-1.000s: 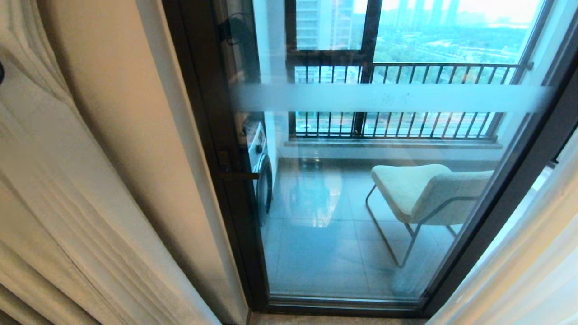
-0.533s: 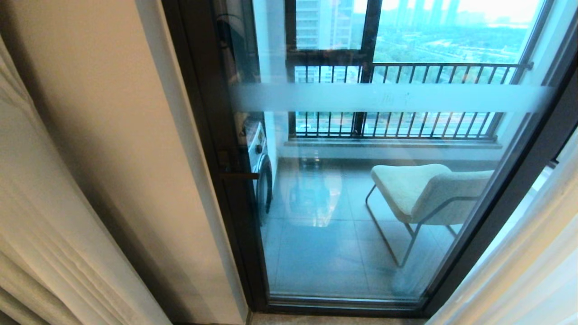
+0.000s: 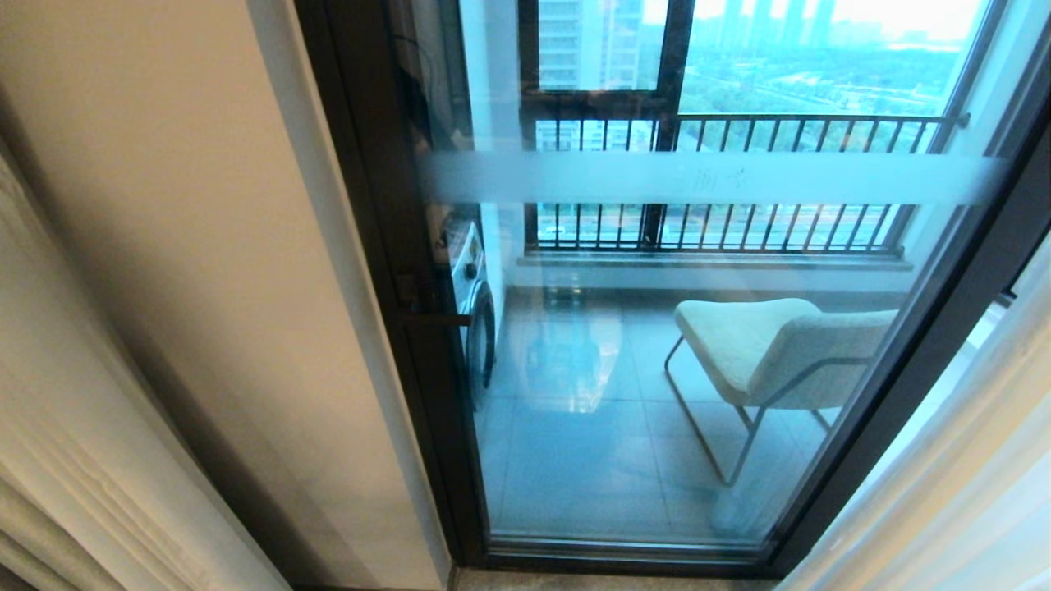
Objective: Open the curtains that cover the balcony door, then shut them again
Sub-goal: Pull the inner curtains open on both sides
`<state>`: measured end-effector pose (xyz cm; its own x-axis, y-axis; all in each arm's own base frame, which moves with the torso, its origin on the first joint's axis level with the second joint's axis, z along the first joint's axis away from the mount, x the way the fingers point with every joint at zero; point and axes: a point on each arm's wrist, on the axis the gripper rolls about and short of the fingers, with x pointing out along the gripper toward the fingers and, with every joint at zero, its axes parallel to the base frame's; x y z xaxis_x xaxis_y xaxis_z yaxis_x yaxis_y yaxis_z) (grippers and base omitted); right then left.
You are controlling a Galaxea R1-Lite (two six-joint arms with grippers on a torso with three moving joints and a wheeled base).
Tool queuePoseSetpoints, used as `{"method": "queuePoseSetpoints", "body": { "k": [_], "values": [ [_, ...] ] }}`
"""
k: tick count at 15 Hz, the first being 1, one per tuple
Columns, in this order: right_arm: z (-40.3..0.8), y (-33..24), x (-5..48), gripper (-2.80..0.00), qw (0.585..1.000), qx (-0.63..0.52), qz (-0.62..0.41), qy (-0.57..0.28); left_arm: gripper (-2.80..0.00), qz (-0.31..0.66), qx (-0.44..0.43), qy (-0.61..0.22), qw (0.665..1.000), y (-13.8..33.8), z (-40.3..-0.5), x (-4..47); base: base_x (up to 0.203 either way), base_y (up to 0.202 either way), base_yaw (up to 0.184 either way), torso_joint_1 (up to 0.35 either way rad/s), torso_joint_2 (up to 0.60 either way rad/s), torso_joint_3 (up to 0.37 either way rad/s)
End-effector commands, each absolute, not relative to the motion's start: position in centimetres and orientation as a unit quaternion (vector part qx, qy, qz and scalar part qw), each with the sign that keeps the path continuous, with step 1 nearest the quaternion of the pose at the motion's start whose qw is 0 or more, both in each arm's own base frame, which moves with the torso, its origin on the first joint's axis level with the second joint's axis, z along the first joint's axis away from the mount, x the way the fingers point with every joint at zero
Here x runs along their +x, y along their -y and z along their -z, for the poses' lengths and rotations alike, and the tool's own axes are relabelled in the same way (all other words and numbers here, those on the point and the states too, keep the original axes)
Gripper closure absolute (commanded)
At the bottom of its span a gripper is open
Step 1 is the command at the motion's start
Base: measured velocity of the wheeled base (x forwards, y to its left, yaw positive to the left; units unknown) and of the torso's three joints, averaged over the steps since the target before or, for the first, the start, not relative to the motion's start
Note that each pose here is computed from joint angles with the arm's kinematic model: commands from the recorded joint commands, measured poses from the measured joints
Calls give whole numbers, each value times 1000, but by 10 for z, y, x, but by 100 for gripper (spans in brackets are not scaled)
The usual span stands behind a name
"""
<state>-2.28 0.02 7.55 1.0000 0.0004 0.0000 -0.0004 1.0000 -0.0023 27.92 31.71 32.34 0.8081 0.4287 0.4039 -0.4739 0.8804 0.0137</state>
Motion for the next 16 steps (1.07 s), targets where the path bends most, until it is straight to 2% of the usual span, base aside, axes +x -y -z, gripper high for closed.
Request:
{"method": "queuePoseSetpoints", "body": {
  "k": [1,7,16],
  "values": [
    [-76,0,-23,0,1000,-2,0,0,0,-240,52,189,951,-333,-306,289,0,0,0,0,0,0],
    [-76,0,-23,0,1000,-2,-1,1,0,-218,70,199,953,-338,-305,285,0,0,0,0,0,0],
    [-75,0,-23,0,1000,-2,-1,0,0,-163,100,255,948,-277,-376,269,0,0,0,0,0,0]
  ]
}}
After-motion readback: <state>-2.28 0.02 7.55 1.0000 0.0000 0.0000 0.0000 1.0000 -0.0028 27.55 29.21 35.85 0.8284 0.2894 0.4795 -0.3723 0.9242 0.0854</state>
